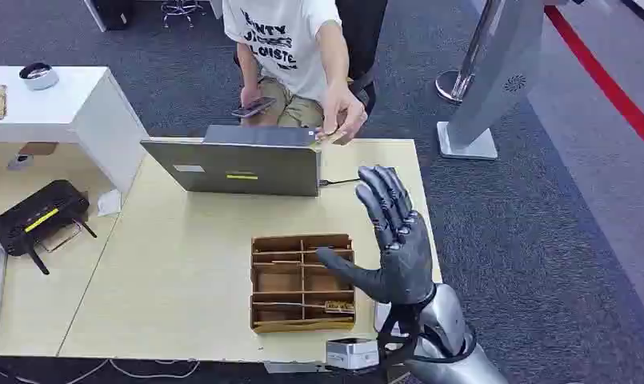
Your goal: Pass the card to the sensor for recognition and then transmit it.
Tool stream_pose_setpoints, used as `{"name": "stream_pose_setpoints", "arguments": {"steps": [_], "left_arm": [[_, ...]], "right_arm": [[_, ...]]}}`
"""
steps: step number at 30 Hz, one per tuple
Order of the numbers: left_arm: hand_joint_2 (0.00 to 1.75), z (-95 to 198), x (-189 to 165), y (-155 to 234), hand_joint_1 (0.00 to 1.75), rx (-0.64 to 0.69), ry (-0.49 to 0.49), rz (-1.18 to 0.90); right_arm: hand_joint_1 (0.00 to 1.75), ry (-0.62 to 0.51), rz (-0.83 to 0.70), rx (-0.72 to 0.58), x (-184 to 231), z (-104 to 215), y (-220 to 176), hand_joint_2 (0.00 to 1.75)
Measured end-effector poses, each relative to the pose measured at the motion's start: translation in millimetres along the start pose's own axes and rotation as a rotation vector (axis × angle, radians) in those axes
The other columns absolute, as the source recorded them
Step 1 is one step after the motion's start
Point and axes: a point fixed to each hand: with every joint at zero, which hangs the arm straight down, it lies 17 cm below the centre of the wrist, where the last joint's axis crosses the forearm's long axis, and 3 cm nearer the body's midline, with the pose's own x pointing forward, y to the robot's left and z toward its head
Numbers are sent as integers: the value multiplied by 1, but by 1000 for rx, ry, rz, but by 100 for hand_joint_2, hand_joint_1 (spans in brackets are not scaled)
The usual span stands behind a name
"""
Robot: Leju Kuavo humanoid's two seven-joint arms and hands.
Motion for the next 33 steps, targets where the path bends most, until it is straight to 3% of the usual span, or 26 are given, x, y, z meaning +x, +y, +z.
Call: {"name": "stream_pose_setpoints", "arguments": {"steps": [13,23,24,25,26,27,29,33], "left_arm": [[0,0,1,-1,0,-7,0,-25],[0,1,9,-1,0,-16,-1,-67],[0,1,10,-1,0,-17,0,-68],[0,1,10,-1,0,-17,-1,-72],[0,1,11,-1,0,-17,-3,-77],[0,1,12,-1,0,-17,-4,-79],[0,1,12,-1,0,-17,-4,-81],[0,1,12,-1,0,-16,0,-81]], "right_arm": [[0,-19,172,100,-30,-5,33,175],[0,-10,401,198,-90,-17,51,175],[10,-6,411,205,-95,-18,52,175],[103,2,422,218,-102,-18,54,175],[143,10,432,227,-109,-18,55,175],[161,19,439,232,-115,-18,55,175],[173,33,444,237,-120,-16,55,175],[175,49,446,249,-126,-11,57,175]]}}
